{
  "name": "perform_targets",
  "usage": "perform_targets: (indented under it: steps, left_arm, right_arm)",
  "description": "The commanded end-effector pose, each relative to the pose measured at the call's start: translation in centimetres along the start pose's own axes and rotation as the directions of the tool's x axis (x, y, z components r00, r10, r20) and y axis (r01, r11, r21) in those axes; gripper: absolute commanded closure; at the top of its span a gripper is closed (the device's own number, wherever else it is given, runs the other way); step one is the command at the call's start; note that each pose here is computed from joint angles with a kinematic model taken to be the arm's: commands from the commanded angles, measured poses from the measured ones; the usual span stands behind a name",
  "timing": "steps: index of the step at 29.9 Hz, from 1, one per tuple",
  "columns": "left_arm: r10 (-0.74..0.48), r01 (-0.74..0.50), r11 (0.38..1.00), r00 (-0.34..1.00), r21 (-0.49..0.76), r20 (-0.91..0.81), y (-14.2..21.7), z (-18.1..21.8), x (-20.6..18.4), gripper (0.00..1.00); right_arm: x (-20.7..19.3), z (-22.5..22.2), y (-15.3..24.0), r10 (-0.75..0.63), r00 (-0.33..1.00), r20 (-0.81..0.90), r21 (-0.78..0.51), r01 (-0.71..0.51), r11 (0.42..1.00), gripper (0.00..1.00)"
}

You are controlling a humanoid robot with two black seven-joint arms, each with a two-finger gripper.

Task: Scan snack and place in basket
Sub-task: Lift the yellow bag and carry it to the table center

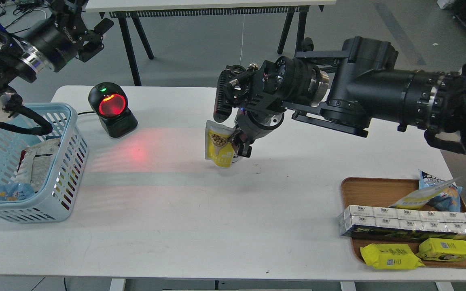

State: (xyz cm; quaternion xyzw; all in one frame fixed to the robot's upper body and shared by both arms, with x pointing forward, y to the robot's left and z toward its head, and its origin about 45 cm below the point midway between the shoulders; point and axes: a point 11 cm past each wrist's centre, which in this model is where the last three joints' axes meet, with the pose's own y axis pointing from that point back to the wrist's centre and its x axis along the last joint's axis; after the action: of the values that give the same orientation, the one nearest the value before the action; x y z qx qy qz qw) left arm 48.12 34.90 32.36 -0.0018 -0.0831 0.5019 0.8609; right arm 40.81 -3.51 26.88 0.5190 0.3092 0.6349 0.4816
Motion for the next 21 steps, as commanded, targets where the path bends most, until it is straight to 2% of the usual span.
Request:
perform_targets:
  steps: [1, 11, 13, 15, 18, 20, 21]
  left_arm:
    - [-0.001, 0.001, 1.0, 1.0, 0.001, -0.002, 0.0, -0.1, -0.1, 0.0]
    - [0.0, 0.0, 1.0, 1.0, 0.003, -0.002, 0.0, -0.2, 0.0, 0.0]
    - [0.002, -0.002, 1.0, 1.0, 0.004, -0.002, 0.0, -0.2, 0.0, 0.0]
    - [0.005, -0.005, 1.0, 1.0, 0.005, -0.002, 0.0, -0.3, 0.0, 0.0]
    - [0.005, -0.005, 1.0, 1.0, 0.006, -0.003, 0.1, -0.4, 0.0, 0.0]
    - [0.005, -0.005, 1.0, 1.0, 0.006, -0.003, 0.1, -0.4, 0.0, 0.0]
    - [0.005, -0.005, 1.0, 1.0, 0.006, -0.003, 0.1, -0.4, 0.0, 0.0]
  right_arm:
    - [0.3, -0.2, 0.1, 0.008, 1.0, 0.002, 0.008, -0.008, 1.0, 0.99]
    - [0.8, -1.7, -0.2, 0.031, 0.999, 0.02, 0.063, -0.033, 0.997, 0.99]
    - [0.7, -1.7, -0.3, 0.029, 0.999, 0.022, 0.065, -0.031, 0.997, 0.96]
    - [0.6, -1.7, -0.3, 0.029, 0.999, 0.024, 0.066, -0.031, 0.997, 0.85]
    - [0.5, -2.0, -0.5, 0.031, 0.999, 0.034, 0.077, -0.033, 0.996, 0.53]
    - [0.6, -2.2, -0.6, 0.038, 0.998, 0.056, 0.092, -0.043, 0.995, 0.38]
    - [0.6, -2.3, -0.6, 0.043, 0.997, 0.071, 0.1, -0.05, 0.994, 0.26]
